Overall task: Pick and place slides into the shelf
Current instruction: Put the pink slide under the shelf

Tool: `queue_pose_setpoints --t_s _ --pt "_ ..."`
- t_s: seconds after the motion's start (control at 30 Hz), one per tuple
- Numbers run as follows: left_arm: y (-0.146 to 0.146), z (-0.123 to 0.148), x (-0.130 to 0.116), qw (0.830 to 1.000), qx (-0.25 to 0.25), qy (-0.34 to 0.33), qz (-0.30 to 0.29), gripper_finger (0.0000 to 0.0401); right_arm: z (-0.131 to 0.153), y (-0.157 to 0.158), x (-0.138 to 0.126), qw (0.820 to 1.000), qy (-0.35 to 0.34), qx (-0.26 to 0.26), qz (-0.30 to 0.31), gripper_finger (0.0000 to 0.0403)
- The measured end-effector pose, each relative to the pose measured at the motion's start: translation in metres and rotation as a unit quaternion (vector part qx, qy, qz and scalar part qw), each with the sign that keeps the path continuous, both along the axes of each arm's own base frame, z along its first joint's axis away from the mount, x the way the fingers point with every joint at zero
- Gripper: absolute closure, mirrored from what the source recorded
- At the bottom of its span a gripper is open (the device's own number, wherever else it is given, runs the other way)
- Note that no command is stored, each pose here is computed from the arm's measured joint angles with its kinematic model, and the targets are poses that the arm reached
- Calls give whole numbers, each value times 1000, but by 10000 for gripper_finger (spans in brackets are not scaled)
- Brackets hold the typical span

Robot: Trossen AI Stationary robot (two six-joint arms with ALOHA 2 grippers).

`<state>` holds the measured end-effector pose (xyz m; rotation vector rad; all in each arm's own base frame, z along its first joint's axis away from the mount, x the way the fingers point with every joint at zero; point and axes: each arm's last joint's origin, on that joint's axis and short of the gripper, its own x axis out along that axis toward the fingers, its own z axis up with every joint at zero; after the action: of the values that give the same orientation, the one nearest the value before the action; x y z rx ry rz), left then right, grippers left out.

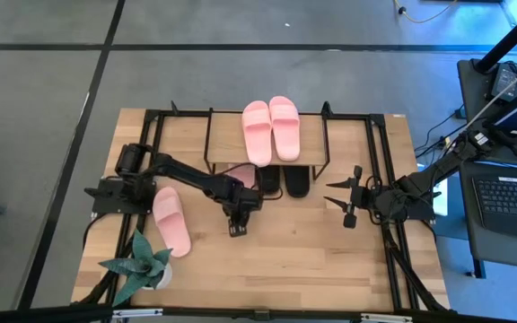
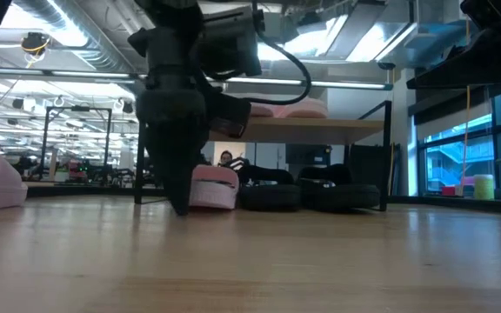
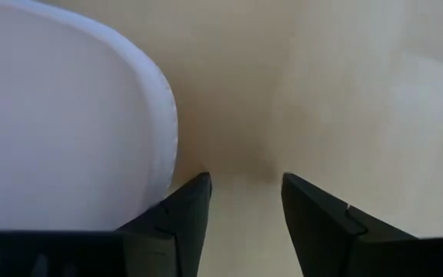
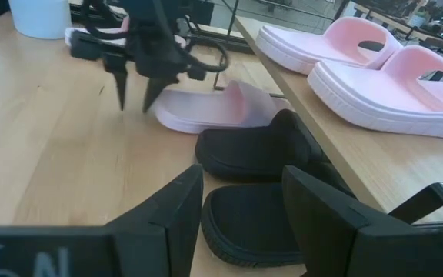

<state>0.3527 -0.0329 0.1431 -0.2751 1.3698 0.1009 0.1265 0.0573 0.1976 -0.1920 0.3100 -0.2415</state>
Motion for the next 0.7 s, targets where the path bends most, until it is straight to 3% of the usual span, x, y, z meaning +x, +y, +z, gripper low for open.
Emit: queue_pose_setpoints --t_s 0.3,0.7 --pt "27 -1 1 997 73 -1 29 243 -1 0 0 1000 5 -4 0 221" --pt "45 -1 0 996 76 3 40 243 -1 0 0 1000 6 -3 0 221"
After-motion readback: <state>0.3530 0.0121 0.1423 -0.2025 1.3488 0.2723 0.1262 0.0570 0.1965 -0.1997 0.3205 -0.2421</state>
